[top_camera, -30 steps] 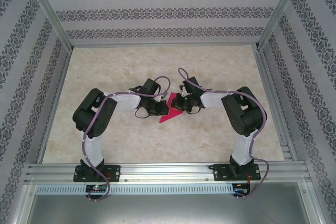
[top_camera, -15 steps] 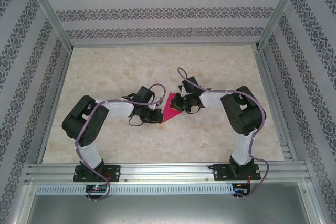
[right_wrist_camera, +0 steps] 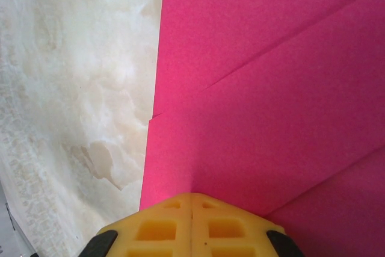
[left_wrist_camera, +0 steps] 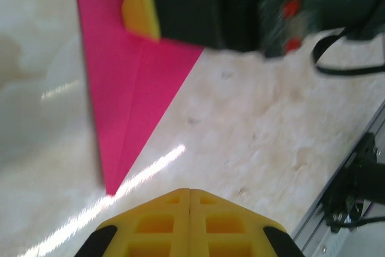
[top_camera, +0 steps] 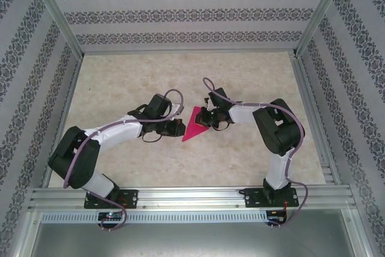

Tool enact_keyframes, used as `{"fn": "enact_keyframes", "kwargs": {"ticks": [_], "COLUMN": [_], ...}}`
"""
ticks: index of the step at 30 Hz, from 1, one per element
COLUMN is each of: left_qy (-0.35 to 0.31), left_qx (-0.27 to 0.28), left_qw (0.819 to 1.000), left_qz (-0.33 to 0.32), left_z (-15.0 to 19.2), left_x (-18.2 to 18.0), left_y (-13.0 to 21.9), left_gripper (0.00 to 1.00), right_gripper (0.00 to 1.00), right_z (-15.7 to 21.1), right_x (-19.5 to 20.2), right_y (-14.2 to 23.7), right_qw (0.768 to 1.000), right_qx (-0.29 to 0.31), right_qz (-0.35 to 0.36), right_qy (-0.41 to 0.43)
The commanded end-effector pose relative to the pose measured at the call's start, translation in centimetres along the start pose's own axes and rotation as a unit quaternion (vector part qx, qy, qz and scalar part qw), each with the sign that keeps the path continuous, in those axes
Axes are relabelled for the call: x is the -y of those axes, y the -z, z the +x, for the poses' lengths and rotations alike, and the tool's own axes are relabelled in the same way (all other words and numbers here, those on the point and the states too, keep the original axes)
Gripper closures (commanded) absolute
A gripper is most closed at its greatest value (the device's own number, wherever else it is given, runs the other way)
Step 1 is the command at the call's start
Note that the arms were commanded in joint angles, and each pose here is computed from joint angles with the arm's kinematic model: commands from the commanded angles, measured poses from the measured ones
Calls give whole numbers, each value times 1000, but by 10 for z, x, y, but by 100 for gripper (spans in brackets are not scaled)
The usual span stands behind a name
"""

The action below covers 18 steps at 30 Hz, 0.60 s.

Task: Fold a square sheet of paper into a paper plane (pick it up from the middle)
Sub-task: Fourth fold the wing at the center of the table.

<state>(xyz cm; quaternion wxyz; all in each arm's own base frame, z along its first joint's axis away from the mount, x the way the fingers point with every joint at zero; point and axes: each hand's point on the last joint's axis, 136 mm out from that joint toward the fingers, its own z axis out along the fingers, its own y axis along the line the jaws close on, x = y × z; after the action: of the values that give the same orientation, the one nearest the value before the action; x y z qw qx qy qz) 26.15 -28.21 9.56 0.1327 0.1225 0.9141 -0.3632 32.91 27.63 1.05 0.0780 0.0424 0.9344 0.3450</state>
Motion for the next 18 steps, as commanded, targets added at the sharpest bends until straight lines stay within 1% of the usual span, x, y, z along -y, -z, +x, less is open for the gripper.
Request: {"fn": "enact_keyframes", "kwargs": {"ticks": [1, 4, 8, 15, 18], "left_qy": [9, 28, 43, 58, 66], "left_qx": [16, 7, -7, -25, -42], "left_qw": [1000, 1000, 999, 997, 996], "left_qz": [-10, -11, -20, -40, -53], "left_z": [-15, -15, -6, 11, 22], "left_x": [-4, -13, -25, -44, -55], "left_y": [-15, -32, -45, -57, -62], "left_gripper": [95, 96, 97, 99, 100], "right_gripper": [95, 95, 95, 95, 95], "right_z": [33, 32, 29, 25, 20], "right_x": [69, 67, 61, 49, 39], "right_y": [-15, -15, -15, -13, -9], "right_qw": [992, 992, 993, 996, 997], "right_qx": [-42, -41, -37, -29, -21], "right_qz": [114, 110, 102, 85, 72], "right_qy": [-46, -45, -40, -29, -20]}}
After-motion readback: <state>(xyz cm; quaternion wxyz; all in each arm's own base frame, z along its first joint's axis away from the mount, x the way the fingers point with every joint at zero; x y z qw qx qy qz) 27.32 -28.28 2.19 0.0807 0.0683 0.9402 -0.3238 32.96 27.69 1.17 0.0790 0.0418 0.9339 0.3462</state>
